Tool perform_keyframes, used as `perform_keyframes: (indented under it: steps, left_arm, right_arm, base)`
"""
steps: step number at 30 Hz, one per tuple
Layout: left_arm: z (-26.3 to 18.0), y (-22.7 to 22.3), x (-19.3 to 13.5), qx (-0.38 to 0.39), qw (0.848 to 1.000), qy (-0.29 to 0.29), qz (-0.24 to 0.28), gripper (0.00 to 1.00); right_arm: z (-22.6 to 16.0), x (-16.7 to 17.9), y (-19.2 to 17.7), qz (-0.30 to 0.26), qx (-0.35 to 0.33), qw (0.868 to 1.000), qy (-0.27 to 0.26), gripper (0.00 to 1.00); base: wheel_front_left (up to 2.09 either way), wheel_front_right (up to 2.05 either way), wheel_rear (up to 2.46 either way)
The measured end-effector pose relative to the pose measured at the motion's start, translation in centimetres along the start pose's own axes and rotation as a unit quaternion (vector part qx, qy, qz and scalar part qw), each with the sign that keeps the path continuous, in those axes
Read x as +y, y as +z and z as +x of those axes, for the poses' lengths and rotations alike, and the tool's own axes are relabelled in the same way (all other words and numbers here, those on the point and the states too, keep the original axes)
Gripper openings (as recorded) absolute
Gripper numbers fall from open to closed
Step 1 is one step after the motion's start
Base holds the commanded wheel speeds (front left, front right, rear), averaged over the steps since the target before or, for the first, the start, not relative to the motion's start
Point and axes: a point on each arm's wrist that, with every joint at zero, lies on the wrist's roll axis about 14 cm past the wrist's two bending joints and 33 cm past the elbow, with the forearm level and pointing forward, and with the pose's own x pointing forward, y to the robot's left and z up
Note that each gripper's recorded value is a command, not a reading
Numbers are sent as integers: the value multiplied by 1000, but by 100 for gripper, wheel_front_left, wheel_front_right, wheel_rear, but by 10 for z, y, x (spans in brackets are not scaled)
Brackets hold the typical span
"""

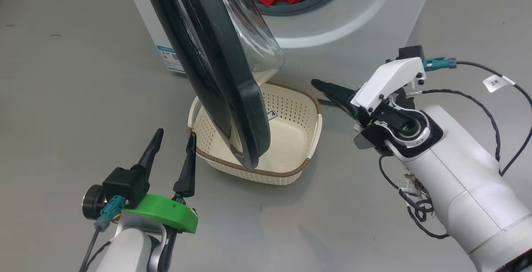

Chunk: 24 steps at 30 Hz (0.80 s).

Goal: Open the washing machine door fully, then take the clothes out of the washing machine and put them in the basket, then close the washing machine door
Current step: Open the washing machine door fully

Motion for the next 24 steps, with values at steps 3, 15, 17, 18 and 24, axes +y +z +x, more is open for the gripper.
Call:
perform_keyframes:
  steps: [3, 15, 17, 18, 24]
  left_arm:
    - [-1, 0, -3, 0, 1000, -4, -1, 100]
    - [0, 4, -14, -9, 1000, -18, -4, 100]
    - [-2, 4, -15, -9, 1000, -19, -6, 100]
    - [-3, 4, -15, -9, 1000, -19, -6, 100]
    - [-8, 5, -17, -11, 1000, -21, -4, 100]
  right_arm:
    - [-14, -2, 17, -62, -44, 997, -8, 0]
    - [-98, -36, 70, -354, -209, 905, -111, 0]
    - [-113, -42, 72, -379, -227, 889, -123, 0]
    - [-118, -43, 73, -390, -236, 881, -127, 0]
    - [-146, -41, 75, -435, -294, 840, -140, 0]
  base:
    - [0, 0, 0]
    - [0, 0, 0]
    - [0, 0, 0]
    - [0, 0, 0]
    - [0, 0, 0]
